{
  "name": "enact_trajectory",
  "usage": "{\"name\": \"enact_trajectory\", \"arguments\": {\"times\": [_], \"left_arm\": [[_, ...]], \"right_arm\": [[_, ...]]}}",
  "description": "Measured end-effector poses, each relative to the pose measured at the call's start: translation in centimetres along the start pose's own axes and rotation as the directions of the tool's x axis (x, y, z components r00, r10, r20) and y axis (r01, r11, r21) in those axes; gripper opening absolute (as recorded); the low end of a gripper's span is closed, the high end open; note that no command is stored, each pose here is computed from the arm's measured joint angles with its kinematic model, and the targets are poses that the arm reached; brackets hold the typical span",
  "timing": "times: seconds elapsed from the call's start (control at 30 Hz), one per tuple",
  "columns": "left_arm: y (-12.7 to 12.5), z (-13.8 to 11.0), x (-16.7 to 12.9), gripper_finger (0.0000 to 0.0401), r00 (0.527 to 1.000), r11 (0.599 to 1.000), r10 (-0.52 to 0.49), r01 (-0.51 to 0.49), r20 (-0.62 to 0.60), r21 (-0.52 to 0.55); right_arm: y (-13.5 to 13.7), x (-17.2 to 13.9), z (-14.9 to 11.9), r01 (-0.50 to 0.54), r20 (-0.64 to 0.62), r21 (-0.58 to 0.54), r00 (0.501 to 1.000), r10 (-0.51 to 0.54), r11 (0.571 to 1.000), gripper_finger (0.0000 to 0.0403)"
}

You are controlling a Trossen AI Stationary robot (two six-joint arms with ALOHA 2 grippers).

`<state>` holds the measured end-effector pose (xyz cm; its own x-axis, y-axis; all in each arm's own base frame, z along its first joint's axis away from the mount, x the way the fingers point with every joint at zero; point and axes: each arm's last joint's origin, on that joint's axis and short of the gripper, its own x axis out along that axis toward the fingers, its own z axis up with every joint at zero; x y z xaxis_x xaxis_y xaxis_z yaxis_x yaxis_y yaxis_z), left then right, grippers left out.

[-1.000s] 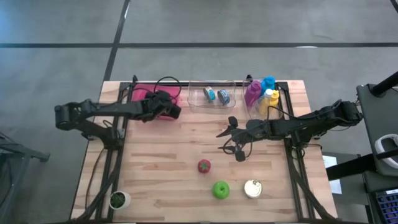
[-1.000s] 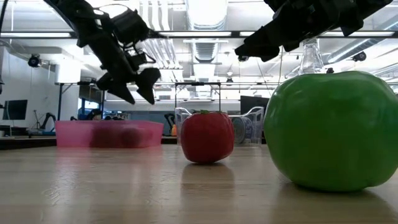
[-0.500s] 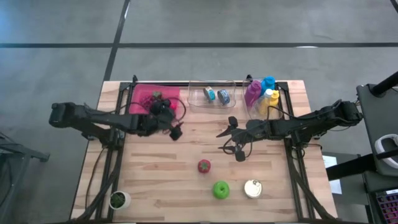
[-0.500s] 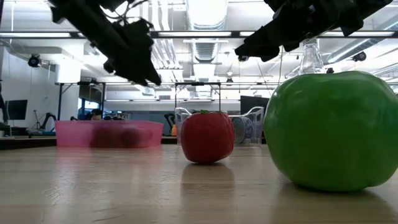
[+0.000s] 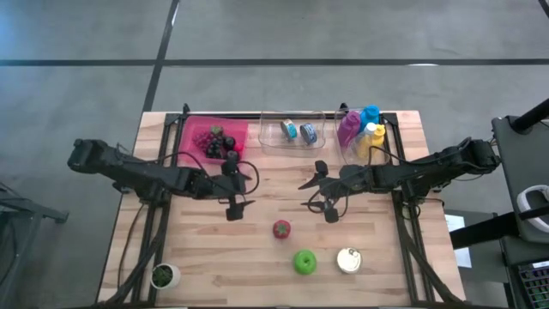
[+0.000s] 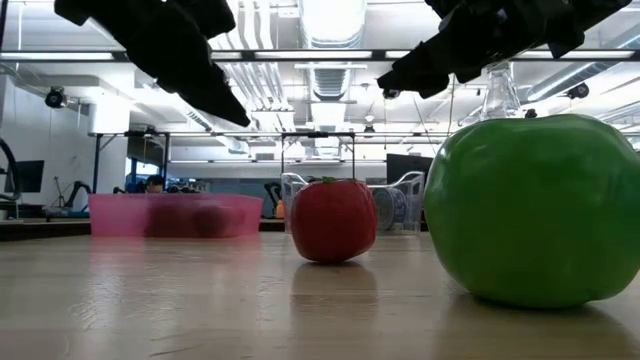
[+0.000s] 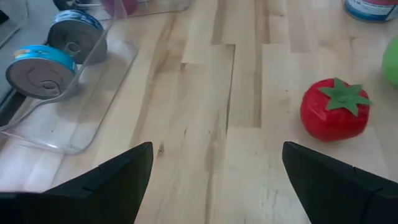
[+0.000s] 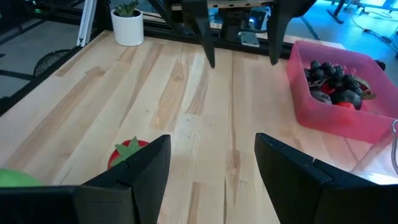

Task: Pick & Place Food Item
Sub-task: Put the tomato into the pink bin

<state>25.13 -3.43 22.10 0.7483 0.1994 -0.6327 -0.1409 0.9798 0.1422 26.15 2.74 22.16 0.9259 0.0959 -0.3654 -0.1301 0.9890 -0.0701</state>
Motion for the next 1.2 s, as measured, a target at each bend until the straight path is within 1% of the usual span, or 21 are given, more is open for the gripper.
{"name": "enact_trajectory", "arguments": {"times": [0.13, 0.27, 0.37, 0.67, 0.73, 0.83, 1.0, 1.07, 1.2], "left_arm": [[0.0, 0.1, 0.0, 0.0353, 1.000, 1.000, -0.003, 0.003, 0.005, -0.003], [0.0, 0.1, 0.0, 0.0351, 1.000, 1.000, -0.004, 0.004, 0.010, -0.004], [0.0, 0.1, 0.0, 0.0353, 1.000, 1.000, -0.004, 0.004, 0.011, -0.005], [0.0, 0.2, 0.0, 0.0347, 1.000, 1.000, -0.009, 0.009, 0.019, -0.007], [-0.2, 0.4, 0.2, 0.0347, 0.999, 0.999, -0.033, 0.033, 0.043, -0.014], [-0.8, 0.8, 0.9, 0.0348, 0.991, 0.994, -0.109, 0.106, 0.078, 0.042], [-2.1, 1.1, 2.3, 0.0346, 0.957, 0.955, -0.272, 0.255, 0.104, 0.148], [-2.4, 1.1, 2.9, 0.0347, 0.950, 0.944, -0.302, 0.285, 0.085, 0.167], [-3.4, 1.3, 4.2, 0.0350, 0.946, 0.935, -0.317, 0.300, 0.065, 0.189]], "right_arm": [[-0.1, 0.0, 0.1, 0.012, 0.009, 0.010, 1.000, -0.012, 1.000, 0.0228], [-0.5, 0.0, 0.2, 0.165, 0.000, 0.064, 0.986, -0.165, 0.984, 0.0228], [-0.7, -0.1, 0.0, 0.239, -0.016, 0.055, 0.971, -0.238, 0.969, 0.0228], [-0.8, -0.1, 0.1, 0.260, -0.017, 0.071, 0.966, -0.260, 0.963, 0.0228], [-0.8, -0.1, 0.0, 0.260, -0.018, 0.071, 0.966, -0.260, 0.963, 0.0228], [-0.8, -0.1, 0.0, 0.260, -0.017, 0.072, 0.966, -0.260, 0.963, 0.0228], [-0.8, -0.1, 0.0, 0.260, -0.017, 0.073, 0.966, -0.259, 0.963, 0.0228], [-0.8, -0.1, 0.0, 0.260, -0.017, 0.073, 0.966, -0.259, 0.963, 0.0228], [-0.7, -0.1, 0.0, 0.258, -0.017, 0.073, 0.966, -0.257, 0.963, 0.0228]]}}
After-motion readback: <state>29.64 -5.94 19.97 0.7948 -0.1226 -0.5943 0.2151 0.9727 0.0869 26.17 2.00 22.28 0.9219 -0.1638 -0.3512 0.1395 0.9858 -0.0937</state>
